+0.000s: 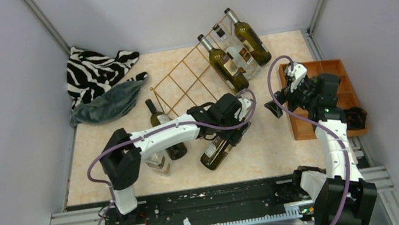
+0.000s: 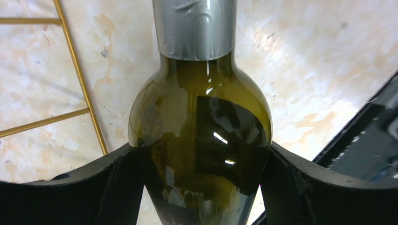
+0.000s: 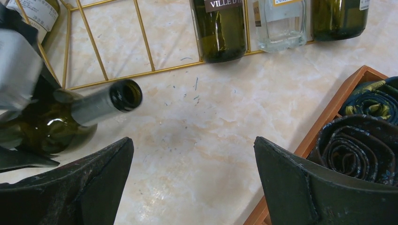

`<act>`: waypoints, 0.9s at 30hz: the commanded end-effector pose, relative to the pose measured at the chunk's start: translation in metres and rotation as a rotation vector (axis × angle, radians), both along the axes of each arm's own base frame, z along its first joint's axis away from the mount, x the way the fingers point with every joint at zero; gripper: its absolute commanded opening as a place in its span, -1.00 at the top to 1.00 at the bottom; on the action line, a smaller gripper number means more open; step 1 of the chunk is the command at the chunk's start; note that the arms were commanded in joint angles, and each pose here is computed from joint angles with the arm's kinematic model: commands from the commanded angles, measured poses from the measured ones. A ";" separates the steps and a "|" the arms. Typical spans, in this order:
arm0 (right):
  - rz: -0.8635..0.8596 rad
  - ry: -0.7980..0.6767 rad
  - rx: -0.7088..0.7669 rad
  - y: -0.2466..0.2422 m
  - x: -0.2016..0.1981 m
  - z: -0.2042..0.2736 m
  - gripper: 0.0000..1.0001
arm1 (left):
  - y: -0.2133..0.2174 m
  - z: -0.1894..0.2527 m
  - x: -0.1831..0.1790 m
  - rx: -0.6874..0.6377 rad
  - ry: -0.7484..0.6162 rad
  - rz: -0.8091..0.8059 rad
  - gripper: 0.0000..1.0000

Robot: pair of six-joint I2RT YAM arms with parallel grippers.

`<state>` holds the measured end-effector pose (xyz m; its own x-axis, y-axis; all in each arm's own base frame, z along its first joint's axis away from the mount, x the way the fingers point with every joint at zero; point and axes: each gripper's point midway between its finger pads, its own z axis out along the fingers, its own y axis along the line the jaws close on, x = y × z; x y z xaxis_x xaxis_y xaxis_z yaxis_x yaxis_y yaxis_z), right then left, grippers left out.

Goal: Put the wine bottle on the wine rack

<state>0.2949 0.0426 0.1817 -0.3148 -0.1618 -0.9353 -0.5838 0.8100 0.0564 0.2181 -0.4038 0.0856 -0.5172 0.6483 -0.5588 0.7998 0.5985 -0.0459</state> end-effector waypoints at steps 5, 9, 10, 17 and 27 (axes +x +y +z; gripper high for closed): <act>0.066 -0.060 0.047 0.010 0.000 0.027 -0.97 | -0.033 0.073 0.011 -0.358 -0.043 0.032 1.00; 0.122 -0.056 0.085 0.020 -0.006 0.030 -0.97 | -0.035 0.092 0.016 -0.479 -0.053 0.045 1.00; 0.137 -0.055 0.095 0.022 -0.008 0.031 -0.97 | -0.036 0.096 0.017 -0.505 -0.053 0.046 1.00; 0.280 -0.027 0.190 0.043 -0.025 0.032 -0.97 | -0.034 0.117 0.029 -0.653 -0.043 0.101 1.00; 0.456 0.021 0.259 0.077 -0.044 0.024 -0.97 | -0.031 0.152 0.049 -0.876 -0.076 0.177 1.00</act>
